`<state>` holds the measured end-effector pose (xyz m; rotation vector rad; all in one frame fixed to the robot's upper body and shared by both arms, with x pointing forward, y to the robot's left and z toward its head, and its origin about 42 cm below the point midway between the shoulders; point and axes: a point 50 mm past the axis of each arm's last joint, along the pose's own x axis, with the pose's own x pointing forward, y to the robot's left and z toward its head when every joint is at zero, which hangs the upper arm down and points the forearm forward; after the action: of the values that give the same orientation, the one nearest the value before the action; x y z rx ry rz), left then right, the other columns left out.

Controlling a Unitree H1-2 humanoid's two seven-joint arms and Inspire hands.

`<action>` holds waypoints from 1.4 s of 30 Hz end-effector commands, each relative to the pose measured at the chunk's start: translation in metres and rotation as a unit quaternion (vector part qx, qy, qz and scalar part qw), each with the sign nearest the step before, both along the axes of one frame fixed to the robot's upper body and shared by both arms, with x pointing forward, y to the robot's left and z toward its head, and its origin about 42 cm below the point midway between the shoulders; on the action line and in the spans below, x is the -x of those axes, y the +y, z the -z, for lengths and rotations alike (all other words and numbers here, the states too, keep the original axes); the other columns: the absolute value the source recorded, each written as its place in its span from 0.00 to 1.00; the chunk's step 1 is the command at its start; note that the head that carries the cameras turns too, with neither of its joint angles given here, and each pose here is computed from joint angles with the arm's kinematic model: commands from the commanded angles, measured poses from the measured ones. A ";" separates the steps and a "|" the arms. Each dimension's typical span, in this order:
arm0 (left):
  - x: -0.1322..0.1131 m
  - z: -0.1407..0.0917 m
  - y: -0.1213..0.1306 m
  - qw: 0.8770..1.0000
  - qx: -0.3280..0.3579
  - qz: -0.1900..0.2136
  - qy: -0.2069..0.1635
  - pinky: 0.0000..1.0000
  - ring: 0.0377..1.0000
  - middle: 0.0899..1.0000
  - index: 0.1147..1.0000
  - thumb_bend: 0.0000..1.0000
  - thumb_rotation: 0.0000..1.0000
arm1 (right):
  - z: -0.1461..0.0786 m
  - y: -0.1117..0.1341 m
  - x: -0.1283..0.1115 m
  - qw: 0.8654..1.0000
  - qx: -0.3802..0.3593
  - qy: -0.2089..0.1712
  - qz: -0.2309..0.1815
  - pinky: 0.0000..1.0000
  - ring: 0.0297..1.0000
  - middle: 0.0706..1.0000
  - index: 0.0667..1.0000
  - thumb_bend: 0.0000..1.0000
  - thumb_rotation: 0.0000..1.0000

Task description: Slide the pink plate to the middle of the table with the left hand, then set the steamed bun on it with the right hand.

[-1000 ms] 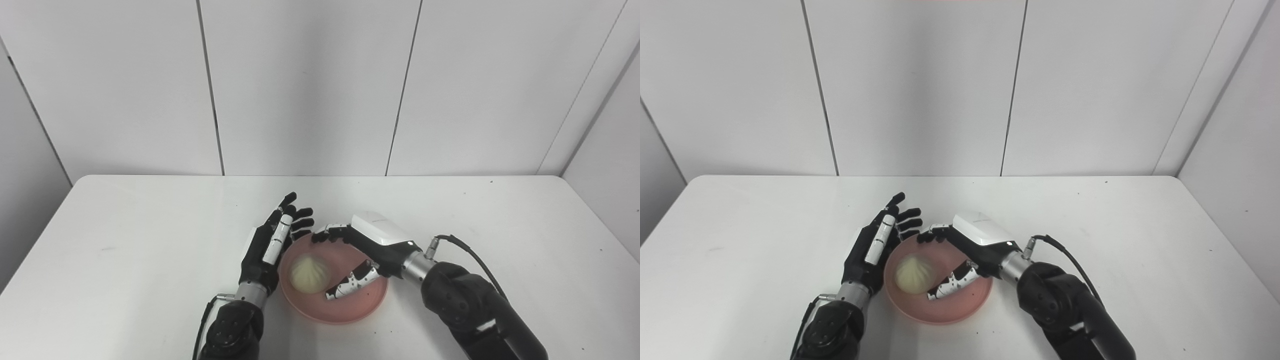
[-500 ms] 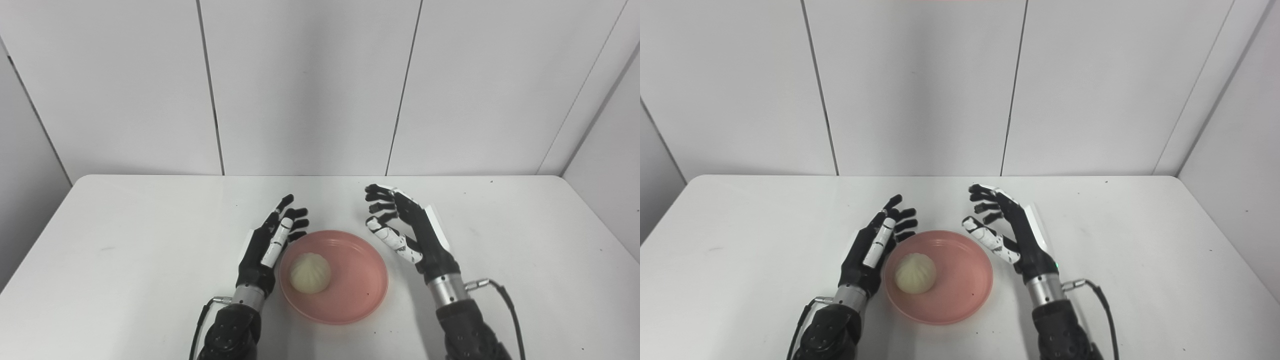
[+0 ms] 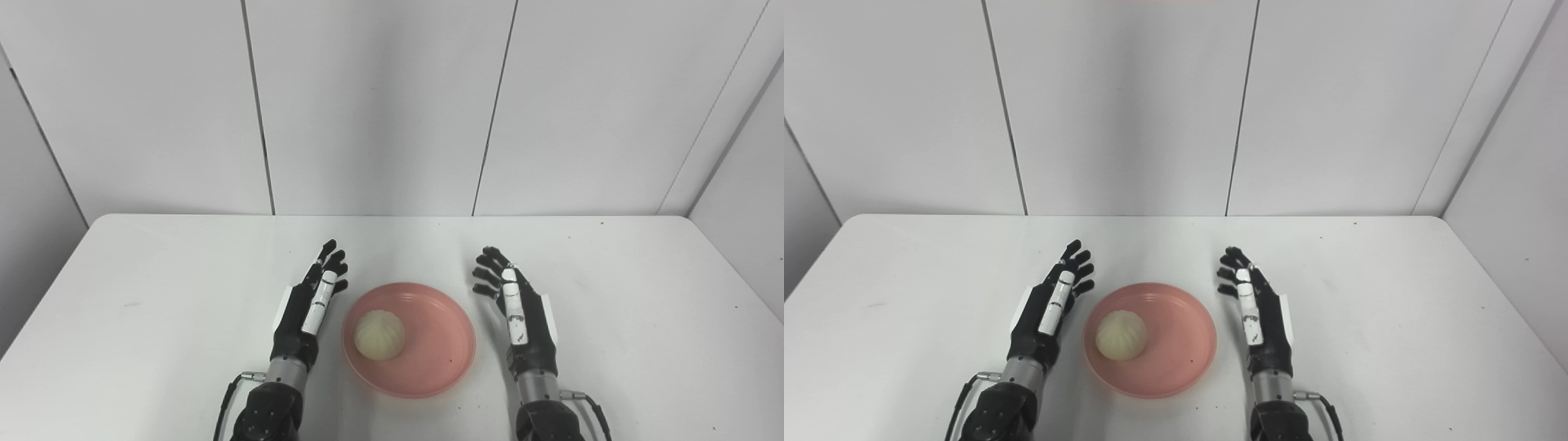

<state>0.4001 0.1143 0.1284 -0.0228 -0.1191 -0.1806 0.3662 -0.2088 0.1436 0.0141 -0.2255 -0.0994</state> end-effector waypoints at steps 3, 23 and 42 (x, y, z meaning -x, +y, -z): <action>0.004 0.003 0.006 1.000 -0.013 -0.009 -0.008 0.94 0.97 0.98 0.91 0.55 0.91 | -0.005 0.003 -0.003 1.000 0.006 -0.003 -0.003 0.71 0.76 0.79 0.77 0.66 1.00; 0.003 0.003 0.004 1.000 -0.007 -0.008 -0.004 1.00 1.00 1.00 0.94 0.58 0.94 | 0.011 0.003 -0.004 0.996 0.087 -0.003 0.015 0.94 0.95 0.97 0.96 0.70 1.00; 0.004 0.003 0.002 1.000 -0.007 -0.002 -0.003 1.00 1.00 1.00 0.95 0.57 0.96 | 0.013 0.004 -0.003 0.997 0.083 0.006 -0.002 1.00 1.00 1.00 0.97 0.74 1.00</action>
<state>0.3985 0.1153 0.1270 -0.0087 -0.1178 -0.1748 0.3753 -0.2020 0.1422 -0.1413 -0.2346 -0.0759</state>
